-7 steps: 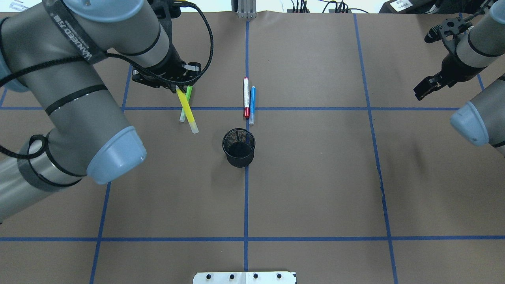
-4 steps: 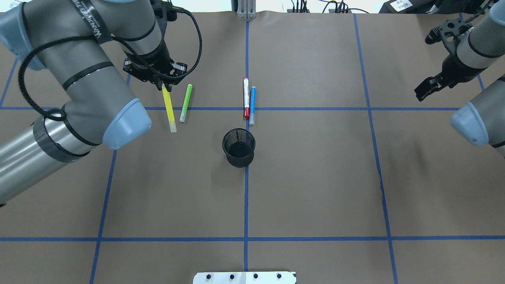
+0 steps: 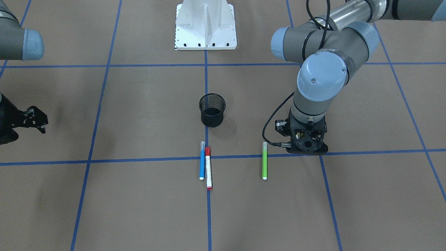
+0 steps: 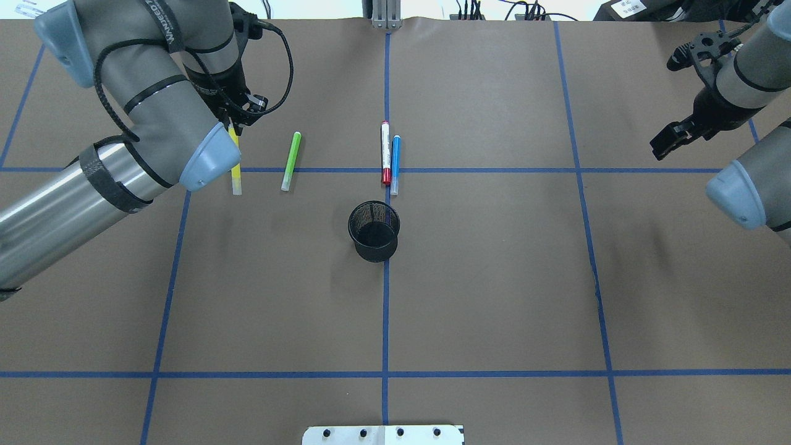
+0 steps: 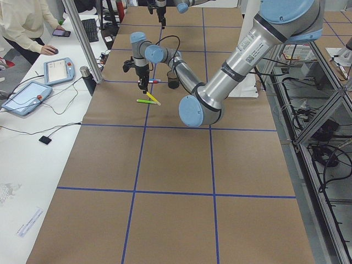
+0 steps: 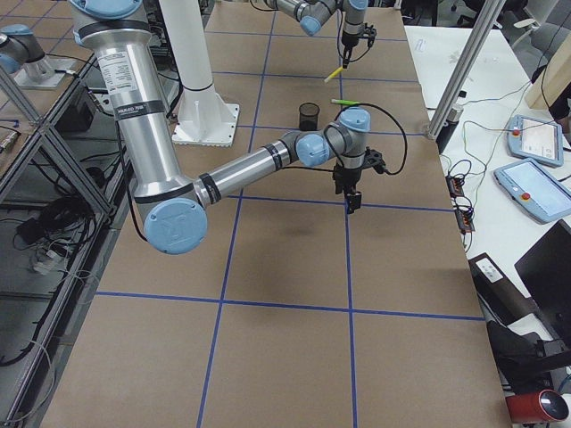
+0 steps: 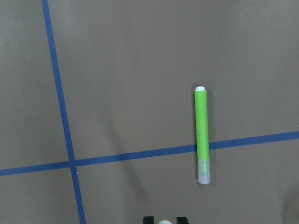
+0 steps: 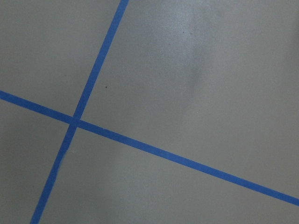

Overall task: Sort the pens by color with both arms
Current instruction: 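Set the yellow highlighter down beside the green highlighter with the left gripper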

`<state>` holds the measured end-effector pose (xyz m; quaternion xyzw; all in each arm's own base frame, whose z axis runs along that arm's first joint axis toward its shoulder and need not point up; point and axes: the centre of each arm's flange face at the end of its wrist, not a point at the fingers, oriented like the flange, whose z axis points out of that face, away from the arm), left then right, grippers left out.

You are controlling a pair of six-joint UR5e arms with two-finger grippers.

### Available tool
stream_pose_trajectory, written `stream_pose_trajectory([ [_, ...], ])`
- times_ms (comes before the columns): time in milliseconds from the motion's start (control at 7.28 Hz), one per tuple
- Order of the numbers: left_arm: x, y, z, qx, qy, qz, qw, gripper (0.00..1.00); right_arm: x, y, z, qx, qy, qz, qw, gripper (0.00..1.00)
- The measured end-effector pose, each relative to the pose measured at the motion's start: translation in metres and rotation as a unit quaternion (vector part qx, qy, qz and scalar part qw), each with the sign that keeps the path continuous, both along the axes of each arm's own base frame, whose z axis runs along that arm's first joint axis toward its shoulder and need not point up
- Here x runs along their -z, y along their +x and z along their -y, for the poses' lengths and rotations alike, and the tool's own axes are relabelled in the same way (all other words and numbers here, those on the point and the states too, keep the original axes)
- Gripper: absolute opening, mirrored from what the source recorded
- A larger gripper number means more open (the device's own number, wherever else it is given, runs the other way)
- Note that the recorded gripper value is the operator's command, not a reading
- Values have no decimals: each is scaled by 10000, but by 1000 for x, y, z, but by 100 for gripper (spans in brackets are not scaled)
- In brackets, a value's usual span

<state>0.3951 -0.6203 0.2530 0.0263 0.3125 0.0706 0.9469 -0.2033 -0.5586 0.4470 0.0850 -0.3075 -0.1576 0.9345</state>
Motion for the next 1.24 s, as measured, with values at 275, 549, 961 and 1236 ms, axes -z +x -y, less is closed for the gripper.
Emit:
stream_pose_trajectory([
  [275,-12,13,19,180,-55,-70,9998,0,0,0,0,2,3,2,10000,99],
  [549,-11,20,23,305,-112,-120,9994,0,0,0,-1,1,2,2,10000,99],
  [961,-12,37,14,353,-170,-192,9990,0,-1,0,-1,-2,-9,-3,10000,99],
  [1236,-16,44,10,335,-184,-197,9991,0,-1,0,-1,-4,-11,-3,10000,99],
])
